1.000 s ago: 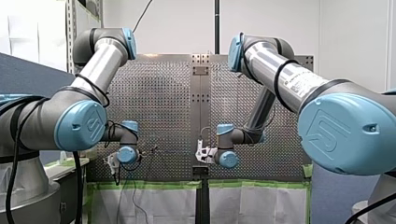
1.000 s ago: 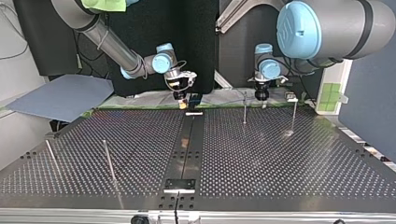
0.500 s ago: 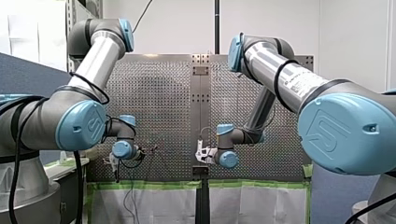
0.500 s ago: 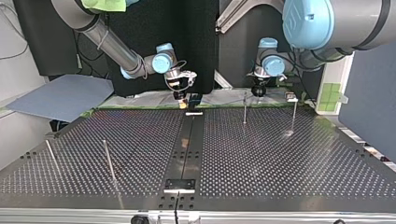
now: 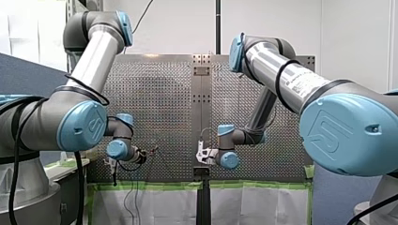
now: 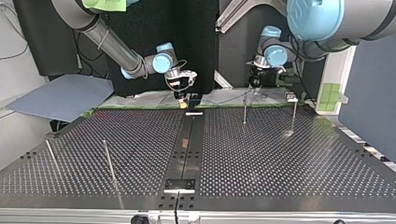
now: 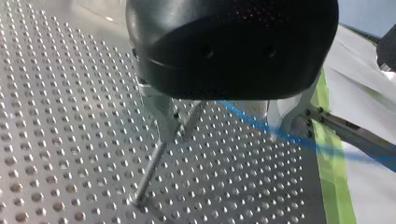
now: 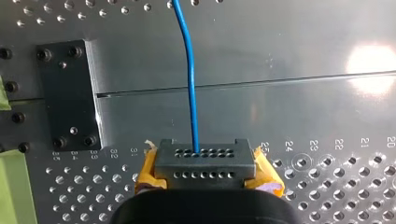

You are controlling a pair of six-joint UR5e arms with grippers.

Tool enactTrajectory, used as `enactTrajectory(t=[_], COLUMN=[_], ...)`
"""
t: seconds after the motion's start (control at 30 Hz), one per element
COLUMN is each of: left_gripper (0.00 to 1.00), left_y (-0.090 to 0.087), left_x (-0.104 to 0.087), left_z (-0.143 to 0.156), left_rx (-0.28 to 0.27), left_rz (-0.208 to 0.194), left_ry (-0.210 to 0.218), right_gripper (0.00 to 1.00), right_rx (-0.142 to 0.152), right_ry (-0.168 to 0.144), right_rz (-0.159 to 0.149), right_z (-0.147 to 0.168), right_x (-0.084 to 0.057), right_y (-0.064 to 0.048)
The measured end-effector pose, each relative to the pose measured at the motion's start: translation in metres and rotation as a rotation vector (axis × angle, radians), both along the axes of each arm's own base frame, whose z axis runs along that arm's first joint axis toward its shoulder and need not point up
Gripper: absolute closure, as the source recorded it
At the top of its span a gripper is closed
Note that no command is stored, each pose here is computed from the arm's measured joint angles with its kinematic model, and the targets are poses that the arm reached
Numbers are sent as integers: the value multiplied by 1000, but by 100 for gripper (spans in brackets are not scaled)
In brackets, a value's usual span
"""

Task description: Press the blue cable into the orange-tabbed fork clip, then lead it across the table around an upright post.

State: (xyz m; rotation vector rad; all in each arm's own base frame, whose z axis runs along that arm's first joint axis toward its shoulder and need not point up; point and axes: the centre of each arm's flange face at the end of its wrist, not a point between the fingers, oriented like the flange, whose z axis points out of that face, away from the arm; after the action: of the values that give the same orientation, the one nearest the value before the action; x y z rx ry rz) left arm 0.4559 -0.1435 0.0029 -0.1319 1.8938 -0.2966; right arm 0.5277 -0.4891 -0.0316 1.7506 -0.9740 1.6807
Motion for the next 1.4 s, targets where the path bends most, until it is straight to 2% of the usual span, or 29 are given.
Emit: enactTrajectory(t=[0.17,0.43,0.6,0.9,1.4], left_gripper=[0,0,0,0,0], left_y=[-4,-9,-14,-16,-27], left_x=[-8,-7,-12,-24,-29], left_z=[13,37,38,34,32], left_rx=[-22,-33,-41,-34,-23], left_rz=[-14,-34,-40,-14,-28], left_ry=[-32,-83,-81,-78,-79], right_gripper=[100,100,100,100,100], right_rx=[1,3,5,10,16], right_ry=[-1,-3,-3,-3,-9], right_rz=[0,-1,-2,-2,0], right_z=[0,0,0,-1,-2], right_x=[0,-1,-1,-1,0], right_y=[0,-1,-1,0,2])
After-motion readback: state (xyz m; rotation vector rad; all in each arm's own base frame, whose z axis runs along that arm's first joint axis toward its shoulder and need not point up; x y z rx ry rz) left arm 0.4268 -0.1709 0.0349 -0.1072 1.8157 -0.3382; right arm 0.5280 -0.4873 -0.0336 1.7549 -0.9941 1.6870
